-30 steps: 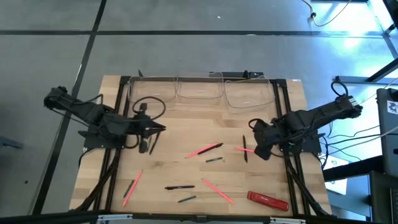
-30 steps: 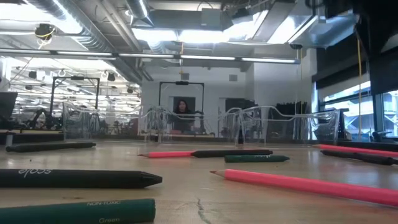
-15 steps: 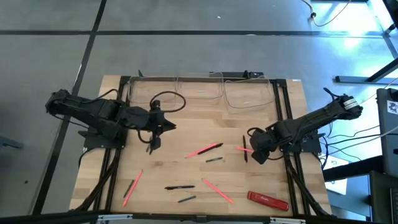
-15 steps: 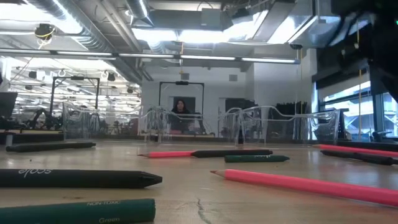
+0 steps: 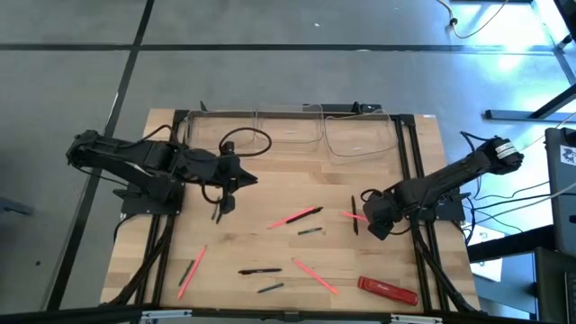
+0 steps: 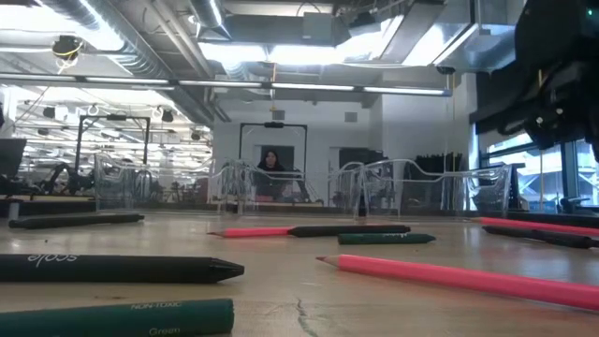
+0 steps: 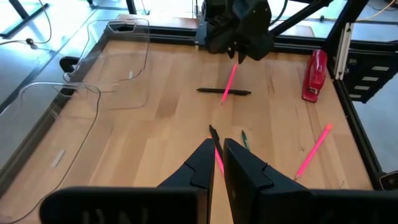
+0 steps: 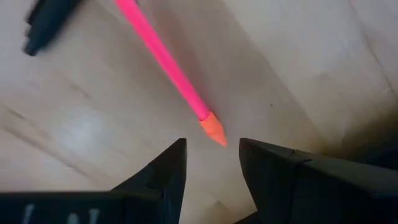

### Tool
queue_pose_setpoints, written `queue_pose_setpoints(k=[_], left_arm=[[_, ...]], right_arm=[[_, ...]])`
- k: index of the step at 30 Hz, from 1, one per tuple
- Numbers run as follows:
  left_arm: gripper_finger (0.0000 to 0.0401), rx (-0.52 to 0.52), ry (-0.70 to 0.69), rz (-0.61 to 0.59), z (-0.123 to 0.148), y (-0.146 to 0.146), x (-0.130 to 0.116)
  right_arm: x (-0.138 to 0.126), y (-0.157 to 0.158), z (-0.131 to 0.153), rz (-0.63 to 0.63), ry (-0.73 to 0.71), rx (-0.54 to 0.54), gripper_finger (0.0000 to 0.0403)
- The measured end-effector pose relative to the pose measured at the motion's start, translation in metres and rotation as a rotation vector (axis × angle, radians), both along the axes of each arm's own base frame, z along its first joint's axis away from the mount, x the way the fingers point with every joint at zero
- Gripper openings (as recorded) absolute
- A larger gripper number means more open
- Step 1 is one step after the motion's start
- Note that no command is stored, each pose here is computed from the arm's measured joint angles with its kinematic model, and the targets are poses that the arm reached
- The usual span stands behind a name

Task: Sort crayons/erasers/pens/pencils in bins
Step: Put the pink pencil into the right transparent bin

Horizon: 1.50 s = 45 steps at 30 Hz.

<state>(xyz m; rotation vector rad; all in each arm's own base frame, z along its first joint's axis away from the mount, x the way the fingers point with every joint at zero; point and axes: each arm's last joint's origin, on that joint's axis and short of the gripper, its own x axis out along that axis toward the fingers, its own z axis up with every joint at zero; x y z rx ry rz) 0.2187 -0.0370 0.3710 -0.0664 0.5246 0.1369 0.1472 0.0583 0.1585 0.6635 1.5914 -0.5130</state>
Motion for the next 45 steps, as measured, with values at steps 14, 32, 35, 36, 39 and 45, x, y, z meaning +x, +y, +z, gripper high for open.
queue_pose_setpoints(k=[14, 32, 35, 36, 39, 45], left_arm=[[0.0027, 0.001, 0.000, 0.000, 0.000, 0.000, 0.000], [0.0028, 0.001, 0.001, -0.001, 0.000, 0.000, 0.000], [0.0028, 0.001, 0.001, -0.002, 0.000, 0.000, 0.000], [0.0028, 0.003, 0.001, -0.003, 0.000, 0.000, 0.000], [0.0027, 0.022, 0.005, -0.020, 0.000, 0.000, 0.000], [0.0028, 0.026, 0.008, -0.039, 0.000, -0.001, 0.000]], right_arm=[[0.004, 0.002, -0.027, 0.045, 0.057, -0.018, 0.0149], [0.011, 0.004, -0.034, 0.017, 0.108, -0.006, 0.0032], [0.013, 0.005, -0.033, 0.016, 0.106, -0.006, 0.0031], [0.014, 0.005, -0.031, 0.017, 0.102, -0.005, 0.0032], [0.020, 0.007, -0.025, 0.019, 0.098, -0.009, 0.0040], [0.038, 0.011, 0.004, 0.019, 0.013, 0.035, 0.0037]])
